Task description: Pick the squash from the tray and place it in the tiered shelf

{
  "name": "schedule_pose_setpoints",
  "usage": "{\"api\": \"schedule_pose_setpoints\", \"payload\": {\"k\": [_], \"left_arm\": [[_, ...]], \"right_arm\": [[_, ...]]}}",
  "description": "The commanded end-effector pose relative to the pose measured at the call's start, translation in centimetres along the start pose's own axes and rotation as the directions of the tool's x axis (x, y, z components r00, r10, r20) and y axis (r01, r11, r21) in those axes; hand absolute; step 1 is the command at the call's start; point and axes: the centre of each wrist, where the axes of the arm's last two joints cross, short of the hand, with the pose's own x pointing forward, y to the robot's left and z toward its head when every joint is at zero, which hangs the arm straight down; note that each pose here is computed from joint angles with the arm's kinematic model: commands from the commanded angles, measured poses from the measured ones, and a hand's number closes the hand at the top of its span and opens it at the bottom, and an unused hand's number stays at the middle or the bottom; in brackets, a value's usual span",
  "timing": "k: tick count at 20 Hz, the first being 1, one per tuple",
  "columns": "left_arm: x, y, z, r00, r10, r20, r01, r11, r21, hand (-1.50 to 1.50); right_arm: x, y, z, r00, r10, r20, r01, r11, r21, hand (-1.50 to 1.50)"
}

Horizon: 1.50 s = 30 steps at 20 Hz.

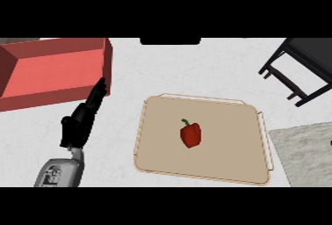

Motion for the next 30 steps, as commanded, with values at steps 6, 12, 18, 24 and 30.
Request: {"api": "schedule_pose_setpoints", "payload": {"k": [6, 12, 18, 24, 30], "left_arm": [[1.0, -1.5, 0.3, 1.000, 0.004, 0.010, -0.004, 1.000, -0.029, 0.00], [0.6, -2.2, -0.4, 1.000, -0.001, -0.002, 0.001, 1.000, -0.015, 0.00], [-0.1, -0.8, -0.2, 1.000, 0.009, 0.005, -0.009, 1.000, -0.024, 0.00], [-0.9, -1.7, -0.6, 1.000, 0.000, 0.000, 0.000, 0.999, -0.044, 0.00], [0.0, -0.9, 0.2, 1.000, -0.002, 0.017, 0.002, 0.999, -0.036, 0.00]], "right_arm": [[2.6, -3.0, -4.0, 0.998, 0.062, 0.008, -0.060, 0.982, -0.177, 1.50], [2.9, -4.6, -8.0, 0.999, 0.046, -0.027, -0.051, 0.974, -0.221, 1.50], [2.3, -6.0, -9.7, 0.999, 0.041, -0.028, -0.047, 0.949, -0.312, 1.50], [0.1, -6.4, -12.2, 0.992, 0.125, -0.017, -0.124, 0.937, -0.326, 1.50], [0.3, -3.0, -16.4, 0.980, 0.198, 0.002, -0.185, 0.918, -0.351, 1.50]]}}
